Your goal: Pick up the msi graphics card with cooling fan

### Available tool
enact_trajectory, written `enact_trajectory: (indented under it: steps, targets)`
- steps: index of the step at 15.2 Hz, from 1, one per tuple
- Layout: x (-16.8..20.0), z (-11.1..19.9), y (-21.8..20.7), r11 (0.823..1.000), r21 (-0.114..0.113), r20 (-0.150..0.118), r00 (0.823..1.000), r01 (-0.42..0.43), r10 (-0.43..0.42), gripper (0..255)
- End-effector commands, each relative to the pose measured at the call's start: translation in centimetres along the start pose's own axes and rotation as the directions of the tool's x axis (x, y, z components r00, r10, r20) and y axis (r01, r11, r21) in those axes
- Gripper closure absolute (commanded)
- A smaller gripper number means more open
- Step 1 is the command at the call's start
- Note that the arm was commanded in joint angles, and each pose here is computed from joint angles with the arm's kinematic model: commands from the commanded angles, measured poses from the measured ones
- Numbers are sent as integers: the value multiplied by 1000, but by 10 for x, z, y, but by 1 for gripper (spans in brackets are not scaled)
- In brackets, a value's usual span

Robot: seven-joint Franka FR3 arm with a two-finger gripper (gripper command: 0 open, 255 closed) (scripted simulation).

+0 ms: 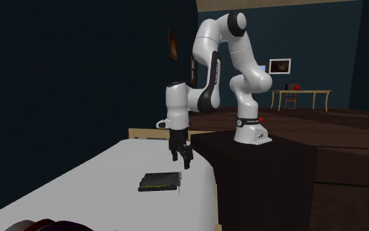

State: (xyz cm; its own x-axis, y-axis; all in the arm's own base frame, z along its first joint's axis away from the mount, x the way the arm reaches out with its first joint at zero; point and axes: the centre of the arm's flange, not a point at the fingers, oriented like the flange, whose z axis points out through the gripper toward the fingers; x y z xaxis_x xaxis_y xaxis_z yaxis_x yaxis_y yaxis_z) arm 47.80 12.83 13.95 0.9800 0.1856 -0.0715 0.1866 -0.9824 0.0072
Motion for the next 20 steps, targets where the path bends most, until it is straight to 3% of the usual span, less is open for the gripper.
enact_trajectory:
  steps: [1, 9, 10, 20]
  targets:
    - [4, 12, -3, 1000, 1, -1, 1000, 4, -4, 0]
    - [6, 47, -4, 1000, 1, -1, 1000, 4, -4, 0]
    - [6, 46, -4, 1000, 1, -1, 1000, 4, -4, 255]
    - [6, 41, -4, 1000, 1, -1, 1000, 4, -4, 255]
